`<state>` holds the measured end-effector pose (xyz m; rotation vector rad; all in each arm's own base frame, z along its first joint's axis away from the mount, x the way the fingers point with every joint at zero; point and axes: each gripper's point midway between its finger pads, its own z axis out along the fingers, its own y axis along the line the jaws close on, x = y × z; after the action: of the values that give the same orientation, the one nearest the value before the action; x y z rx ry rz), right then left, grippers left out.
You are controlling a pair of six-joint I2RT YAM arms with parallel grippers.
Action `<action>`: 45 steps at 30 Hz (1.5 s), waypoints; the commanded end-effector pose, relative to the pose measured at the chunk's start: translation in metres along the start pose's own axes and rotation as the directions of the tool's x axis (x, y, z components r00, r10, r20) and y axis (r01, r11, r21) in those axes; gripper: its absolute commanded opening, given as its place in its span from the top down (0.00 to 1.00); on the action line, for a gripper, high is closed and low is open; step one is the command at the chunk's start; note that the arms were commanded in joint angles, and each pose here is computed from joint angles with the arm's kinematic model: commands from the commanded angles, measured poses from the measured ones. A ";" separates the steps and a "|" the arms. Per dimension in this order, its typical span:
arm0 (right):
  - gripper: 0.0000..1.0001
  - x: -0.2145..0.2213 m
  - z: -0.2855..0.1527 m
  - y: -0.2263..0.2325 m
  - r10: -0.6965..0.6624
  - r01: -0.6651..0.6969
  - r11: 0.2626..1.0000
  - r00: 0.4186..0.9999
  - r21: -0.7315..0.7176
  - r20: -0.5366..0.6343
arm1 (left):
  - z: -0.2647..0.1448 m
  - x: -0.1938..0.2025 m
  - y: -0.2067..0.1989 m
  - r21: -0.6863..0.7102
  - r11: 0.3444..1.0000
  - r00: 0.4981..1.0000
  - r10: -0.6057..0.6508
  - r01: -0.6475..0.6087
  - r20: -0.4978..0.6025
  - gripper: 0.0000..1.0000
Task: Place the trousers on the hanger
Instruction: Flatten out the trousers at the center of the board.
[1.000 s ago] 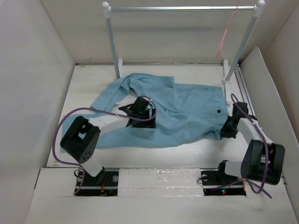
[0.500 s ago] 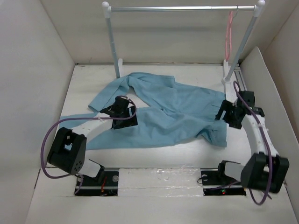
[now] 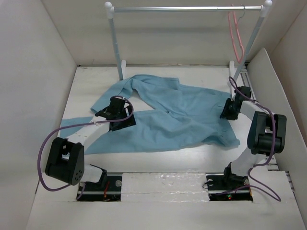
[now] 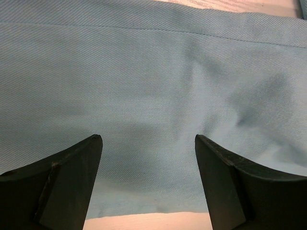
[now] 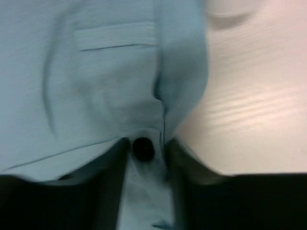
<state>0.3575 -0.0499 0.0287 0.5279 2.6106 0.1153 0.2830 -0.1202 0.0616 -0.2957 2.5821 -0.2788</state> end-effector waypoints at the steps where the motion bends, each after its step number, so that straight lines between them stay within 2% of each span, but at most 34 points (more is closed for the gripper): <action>1: 0.67 0.012 0.012 0.015 0.001 -0.001 0.999 1.000 -0.042 0.003 | -0.004 -0.011 -0.003 -0.004 1.000 1.000 0.001 -0.001 0.025 0.26; 2: 0.83 0.015 0.007 0.017 -0.008 0.009 0.999 1.000 -0.047 0.017 | -0.001 -0.008 0.001 -0.023 1.000 1.000 0.001 0.000 0.018 0.26; 4: 0.99 0.009 -0.002 0.021 -0.015 0.018 0.998 0.998 -0.066 0.053 | 0.005 -0.002 0.005 -0.038 0.999 1.000 0.003 -0.003 0.003 0.27; 7: 1.00 -0.016 -0.035 0.025 -0.045 0.058 0.995 0.987 -0.081 0.152 | 0.010 0.007 0.011 -0.055 0.998 1.000 0.002 -0.003 -0.021 0.29; 10: 1.00 -0.052 -0.078 0.014 -0.077 0.077 0.997 0.964 0.010 0.255 | 0.015 0.017 0.014 -0.060 0.998 0.999 -0.001 -0.002 -0.050 0.29; 11: 1.00 -0.068 -0.096 0.001 -0.092 0.067 0.994 0.949 0.091 0.301 | 0.018 0.025 0.015 -0.054 0.999 0.997 -0.001 -0.003 -0.080 0.29; 13: 1.00 -0.079 -0.107 0.001 -0.112 0.082 0.991 0.941 0.106 0.320 | 0.020 0.029 0.016 -0.058 0.998 0.995 0.002 -0.007 -0.096 0.30; 21: 1.00 -0.105 -0.111 -0.088 -0.040 -0.068 0.939 0.951 0.338 0.305 | 0.024 0.041 0.008 -0.003 1.000 0.988 0.011 -0.012 -0.157 0.30; 22: 0.97 -0.106 -0.105 -0.093 -0.025 -0.083 0.938 0.953 0.338 0.302 | 0.024 0.042 0.009 -0.003 1.000 0.987 0.012 -0.013 -0.160 0.30; 23: 0.76 -0.105 -0.101 -0.095 -0.010 -0.094 0.939 0.954 0.331 0.299 | 0.023 0.046 0.012 -0.013 1.000 0.985 0.013 -0.016 -0.170 0.30; 26: 0.36 -0.095 -0.090 -0.087 0.025 -0.100 0.954 0.966 0.282 0.258 | 0.017 0.048 0.016 -0.033 0.999 0.984 0.014 -0.021 -0.177 0.29; 28: 0.26 -0.076 -0.088 -0.087 0.055 -0.119 0.953 0.972 0.278 0.227 | 0.009 0.048 0.019 -0.050 0.999 0.984 0.005 -0.014 -0.178 0.29; 29: 0.20 -0.074 -0.099 -0.078 0.058 -0.120 0.965 0.965 0.233 0.257 | -0.002 0.036 0.014 -0.037 0.999 0.991 0.001 -0.006 -0.133 0.28; 31: 0.19 -0.054 -0.101 -0.060 0.049 -0.097 0.979 0.965 0.178 0.258 | -0.018 0.019 0.008 -0.029 0.999 0.997 -0.026 0.024 -0.077 0.28; 32: 0.19 -0.050 -0.105 -0.036 0.007 -0.046 0.989 0.963 0.138 0.270 | -0.037 -0.010 0.008 -0.053 0.998 0.999 -0.037 0.039 0.040 0.27; 33: 0.20 -0.048 -0.121 -0.018 -0.009 -0.024 0.994 0.949 0.103 0.316 | -0.046 -0.026 0.009 -0.065 0.996 0.994 -0.058 0.065 0.096 0.26; 34: 0.23 -0.033 -0.119 -0.005 -0.034 0.010 0.997 0.953 0.082 0.302 | -0.056 -0.044 0.009 -0.069 0.993 0.983 -0.089 0.101 0.160 0.26; 35: 0.34 -0.020 -0.120 0.030 -0.089 0.093 0.996 0.950 0.000 0.298 | -0.071 -0.079 0.017 -0.088 0.981 0.952 -0.144 0.173 0.269 0.26; 36: 0.47 -0.016 -0.129 0.056 -0.111 0.150 0.984 0.934 -0.092 0.340 | -0.079 -0.096 0.023 -0.083 0.971 0.928 -0.185 0.223 0.324 0.26; 37: 0.64 0.005 -0.121 0.070 -0.134 0.185 0.973 0.940 -0.140 0.313 | -0.086 -0.119 0.024 -0.045 0.962 0.893 -0.231 0.268 0.386 0.26; 38: 1.00 0.031 -0.123 0.109 -0.199 0.276 0.929 0.934 -0.248 0.296 | -0.087 -0.135 0.043 -0.028 0.935 0.853 -0.311 0.354 0.418 0.26; 39: 1.00 0.037 -0.126 0.136 -0.211 0.322 0.890 0.919 -0.323 0.334 | -0.075 -0.143 0.050 -0.021 0.922 0.846 -0.345 0.387 0.406 0.26; 40: 1.00 0.055 -0.123 0.154 -0.251 0.363 0.854 0.915 -0.373 0.316 | -0.069 -0.151 0.049 0.022 0.914 0.843 -0.383 0.405 0.377 0.26; 41: 1.00 0.107 -0.125 0.202 -0.391 0.487 0.736 0.873 -0.470 0.291 | -0.049 -0.158 0.065 -0.006 0.895 0.841 -0.417 0.446 0.346 0.28; 42: 1.00 0.107 -0.125 0.202 -0.393 0.488 0.735 0.872 -0.471 0.291 | -0.035 -0.152 0.068 -0.034 0.892 0.852 -0.418 0.451 0.316 0.28; 43: 1.00 0.125 -0.116 0.213 -0.456 0.523 0.707 0.852 -0.476 0.259 | -0.029 -0.160 0.068 -0.040 0.901 0.861 -0.398 0.431 0.317 0.33; 44: 0.89 0.129 -0.117 0.227 -0.493 0.564 0.686 0.825 -0.461 0.276 | -0.022 -0.162 0.069 -0.061 0.902 0.869 -0.391 0.427 0.305 0.41; 45: 0.78 0.154 -0.121 0.242 -0.568 0.623 0.624 0.776 -0.471 0.275 | -0.016 -0.162 0.071 -0.079 0.903 0.876 -0.384 0.422 0.292 0.41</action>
<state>0.2749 0.1768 0.1072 -0.3286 2.4017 0.4753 0.3930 0.0004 0.1680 -0.8645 2.1393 -0.1867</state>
